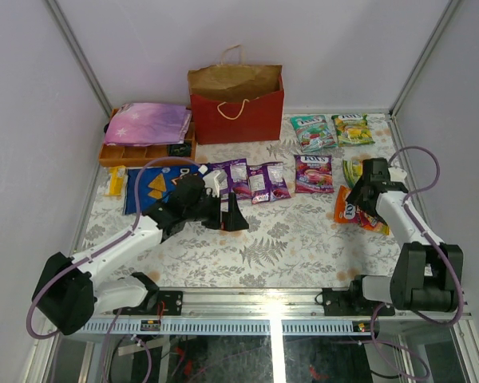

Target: Take the snacks out of the paper bag

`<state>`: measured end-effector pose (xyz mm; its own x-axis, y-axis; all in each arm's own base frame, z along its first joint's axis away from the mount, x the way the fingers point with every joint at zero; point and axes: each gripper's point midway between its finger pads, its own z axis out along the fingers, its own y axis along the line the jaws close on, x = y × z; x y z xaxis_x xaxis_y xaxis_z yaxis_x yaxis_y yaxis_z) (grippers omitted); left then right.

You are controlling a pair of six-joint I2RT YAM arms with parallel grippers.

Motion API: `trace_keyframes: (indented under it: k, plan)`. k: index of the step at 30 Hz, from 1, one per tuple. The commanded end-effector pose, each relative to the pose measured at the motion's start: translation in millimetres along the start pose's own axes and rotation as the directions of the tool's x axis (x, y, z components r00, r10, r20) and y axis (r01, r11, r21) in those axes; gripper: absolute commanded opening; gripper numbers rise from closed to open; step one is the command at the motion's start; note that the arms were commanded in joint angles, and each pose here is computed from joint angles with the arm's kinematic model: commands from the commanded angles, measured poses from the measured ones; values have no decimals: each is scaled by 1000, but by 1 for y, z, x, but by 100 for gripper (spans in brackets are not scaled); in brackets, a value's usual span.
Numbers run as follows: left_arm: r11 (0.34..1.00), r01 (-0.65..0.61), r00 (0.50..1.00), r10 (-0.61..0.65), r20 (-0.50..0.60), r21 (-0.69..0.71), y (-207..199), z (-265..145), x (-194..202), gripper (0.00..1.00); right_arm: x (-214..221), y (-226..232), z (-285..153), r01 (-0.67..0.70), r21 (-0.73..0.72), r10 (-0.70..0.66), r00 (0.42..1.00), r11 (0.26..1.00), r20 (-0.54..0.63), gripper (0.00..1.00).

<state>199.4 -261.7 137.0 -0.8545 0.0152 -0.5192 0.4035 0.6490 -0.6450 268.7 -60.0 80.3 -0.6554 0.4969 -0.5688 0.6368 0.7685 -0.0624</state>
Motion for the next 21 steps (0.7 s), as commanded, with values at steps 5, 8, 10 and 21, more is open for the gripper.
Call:
trace_keyframes:
  k: [5,8,10,21]
  plan:
    - [999,-33,999,32,25,41,-10,-8,-1,100,2,4,18,-350,51,351,937,935,-4,98]
    - [999,-34,999,33,26,41,-10,-10,1,100,-3,12,16,-501,33,502,865,865,-19,96]
    - [998,-35,999,34,27,50,-12,-11,1,100,-6,15,14,-576,47,577,816,816,-34,95]
    - [997,-39,999,38,19,67,-15,-10,3,100,-6,13,23,-726,253,759,649,639,-54,96]
